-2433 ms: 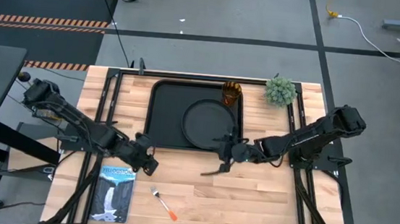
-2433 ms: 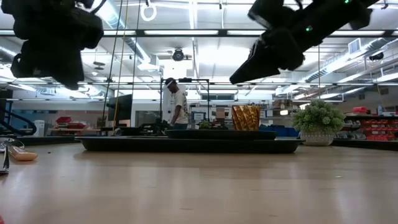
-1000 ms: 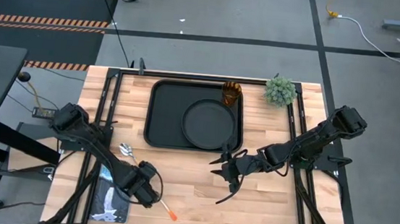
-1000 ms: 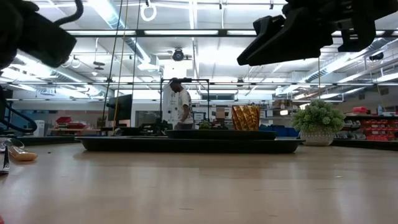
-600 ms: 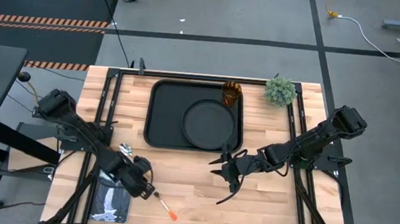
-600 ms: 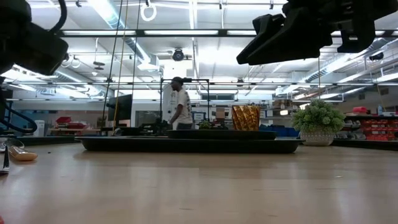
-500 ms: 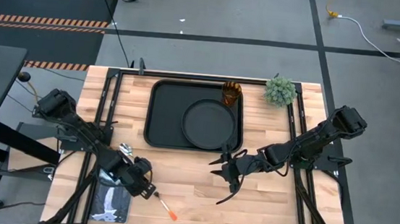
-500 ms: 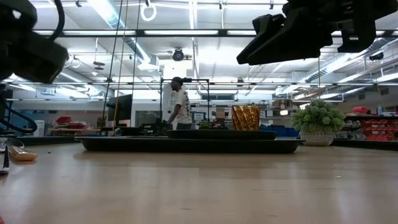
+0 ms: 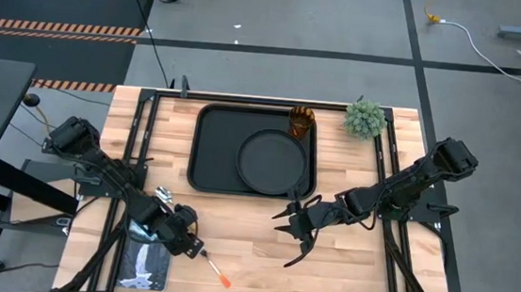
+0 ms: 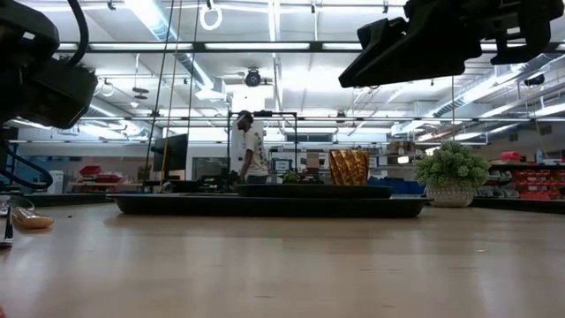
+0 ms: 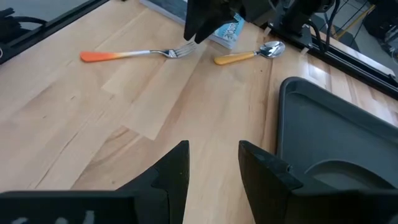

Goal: Pick and place plate/cup/fork/spoon on tray
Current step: Put the orange fork on the black tray to the left of the black plate

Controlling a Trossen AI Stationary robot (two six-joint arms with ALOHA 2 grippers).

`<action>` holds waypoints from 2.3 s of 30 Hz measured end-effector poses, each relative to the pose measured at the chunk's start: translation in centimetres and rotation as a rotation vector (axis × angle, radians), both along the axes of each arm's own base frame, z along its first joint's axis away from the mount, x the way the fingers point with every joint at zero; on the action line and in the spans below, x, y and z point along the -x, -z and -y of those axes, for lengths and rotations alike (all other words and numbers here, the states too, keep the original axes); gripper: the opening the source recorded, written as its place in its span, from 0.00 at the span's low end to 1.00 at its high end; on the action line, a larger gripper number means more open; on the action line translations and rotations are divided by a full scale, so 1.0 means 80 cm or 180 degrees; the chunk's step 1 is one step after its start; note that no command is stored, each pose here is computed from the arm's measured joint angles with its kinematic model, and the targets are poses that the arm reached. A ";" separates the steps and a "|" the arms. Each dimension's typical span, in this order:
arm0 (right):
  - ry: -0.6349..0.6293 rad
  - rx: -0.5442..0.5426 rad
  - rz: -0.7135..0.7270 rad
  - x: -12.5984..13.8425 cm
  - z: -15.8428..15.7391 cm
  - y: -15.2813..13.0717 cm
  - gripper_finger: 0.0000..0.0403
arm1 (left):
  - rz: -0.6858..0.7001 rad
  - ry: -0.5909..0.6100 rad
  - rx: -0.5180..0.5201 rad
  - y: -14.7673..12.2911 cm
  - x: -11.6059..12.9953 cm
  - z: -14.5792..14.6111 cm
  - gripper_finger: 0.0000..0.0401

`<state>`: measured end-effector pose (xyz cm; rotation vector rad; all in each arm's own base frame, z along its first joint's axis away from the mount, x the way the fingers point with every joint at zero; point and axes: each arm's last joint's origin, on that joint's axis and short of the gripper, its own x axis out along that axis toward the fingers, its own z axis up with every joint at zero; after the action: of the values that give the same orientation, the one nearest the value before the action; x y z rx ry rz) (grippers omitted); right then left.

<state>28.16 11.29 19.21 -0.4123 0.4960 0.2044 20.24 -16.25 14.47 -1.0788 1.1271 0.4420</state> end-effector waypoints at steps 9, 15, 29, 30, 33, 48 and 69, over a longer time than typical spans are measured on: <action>-0.0004 -0.0025 0.0070 -0.001 -0.001 -0.002 0.36 | 0.0110 0.0058 -0.0076 0.005 -0.006 0.001 0.38; -0.0003 -0.0036 0.0086 -0.002 -0.001 -0.003 0.36 | 0.0163 0.0056 -0.0075 0.006 -0.012 -0.001 0.36; -0.0001 -0.0045 0.0096 -0.002 -0.001 -0.003 0.36 | 0.0162 0.0044 -0.0078 0.006 -0.013 -0.003 0.35; -0.0001 -0.0045 0.0096 -0.002 -0.001 -0.003 0.36 | 0.0162 0.0043 -0.0078 0.006 -0.013 -0.003 0.35; 0.0000 -0.0046 0.0096 -0.002 -0.001 -0.003 0.36 | 0.0158 0.0028 -0.0071 0.006 -0.013 -0.003 0.35; 0.0000 -0.0045 0.0095 -0.002 -0.001 -0.003 0.36 | 0.0126 0.0019 -0.0089 0.007 -0.012 -0.004 0.35; -0.0001 -0.0050 0.0102 -0.002 -0.001 -0.004 0.36 | 0.0093 -0.0026 -0.0083 0.014 -0.017 -0.003 0.35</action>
<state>28.31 11.37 19.50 -0.3997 0.4626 0.2017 21.56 -15.98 13.33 -1.0644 1.0887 0.4449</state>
